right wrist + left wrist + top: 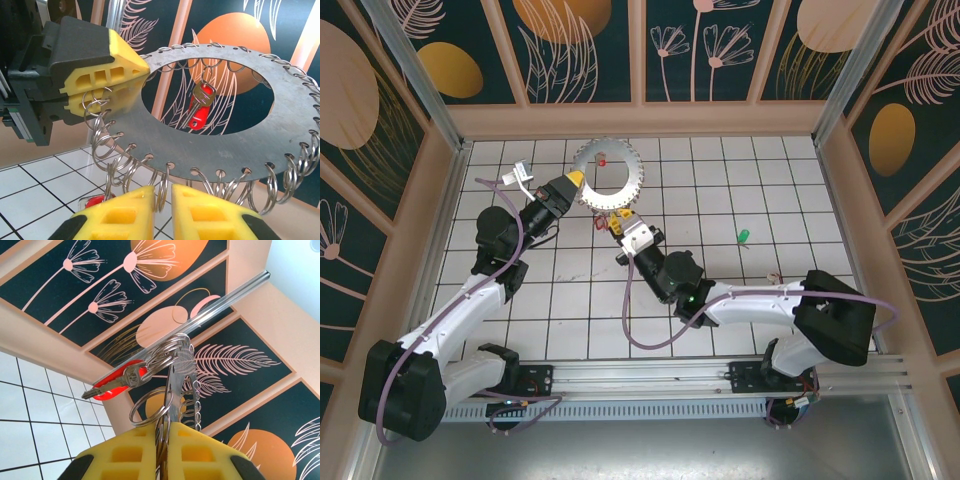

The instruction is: Put the keys on the keyring

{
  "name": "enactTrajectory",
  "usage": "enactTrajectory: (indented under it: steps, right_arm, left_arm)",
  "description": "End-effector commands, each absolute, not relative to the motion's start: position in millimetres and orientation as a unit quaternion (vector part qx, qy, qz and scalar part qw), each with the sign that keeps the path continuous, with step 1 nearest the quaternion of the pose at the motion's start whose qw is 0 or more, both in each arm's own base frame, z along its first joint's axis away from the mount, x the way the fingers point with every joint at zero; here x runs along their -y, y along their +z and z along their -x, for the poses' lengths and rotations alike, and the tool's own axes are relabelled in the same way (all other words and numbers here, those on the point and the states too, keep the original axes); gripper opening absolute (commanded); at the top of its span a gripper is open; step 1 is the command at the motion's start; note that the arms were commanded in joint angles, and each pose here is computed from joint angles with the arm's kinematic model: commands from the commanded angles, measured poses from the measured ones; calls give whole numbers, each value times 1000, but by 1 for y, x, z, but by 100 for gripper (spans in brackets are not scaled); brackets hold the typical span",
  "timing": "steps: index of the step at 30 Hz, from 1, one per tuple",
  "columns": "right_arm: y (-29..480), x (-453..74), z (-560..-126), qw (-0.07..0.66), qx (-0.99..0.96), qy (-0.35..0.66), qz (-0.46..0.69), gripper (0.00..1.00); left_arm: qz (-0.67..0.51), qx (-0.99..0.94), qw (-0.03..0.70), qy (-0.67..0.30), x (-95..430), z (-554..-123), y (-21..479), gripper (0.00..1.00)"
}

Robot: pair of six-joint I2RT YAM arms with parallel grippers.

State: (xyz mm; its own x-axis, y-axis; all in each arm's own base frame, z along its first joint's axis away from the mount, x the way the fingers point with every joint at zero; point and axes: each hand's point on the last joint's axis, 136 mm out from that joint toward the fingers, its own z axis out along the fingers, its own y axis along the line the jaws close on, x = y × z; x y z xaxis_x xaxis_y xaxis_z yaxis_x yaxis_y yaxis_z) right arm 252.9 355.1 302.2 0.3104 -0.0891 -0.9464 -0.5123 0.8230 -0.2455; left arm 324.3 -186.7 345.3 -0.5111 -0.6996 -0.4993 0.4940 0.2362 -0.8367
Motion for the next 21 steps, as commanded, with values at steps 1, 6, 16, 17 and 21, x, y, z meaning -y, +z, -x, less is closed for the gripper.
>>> enactTrajectory:
  steps: [1, 6, 16, 17, 21]
  right_arm:
    - [325, -351, -261, 786, -556, 147, 226, 17]
    - [329, -352, -261, 791, -550, 152, 221, 17]
    - [332, -353, -262, 793, -547, 158, 217, 17]
    - [332, -353, -262, 793, -547, 158, 217, 17]
    - [332, -354, -263, 793, -548, 158, 215, 15]
  left_arm:
    - [54, -588, 495, -637, 189, -310, 368, 0]
    - [54, -589, 495, -636, 189, -310, 366, 0]
    - [53, -589, 494, -637, 190, -310, 367, 0]
    - [53, -589, 494, -638, 190, -310, 367, 0]
    - [54, -589, 494, -638, 189, -309, 366, 0]
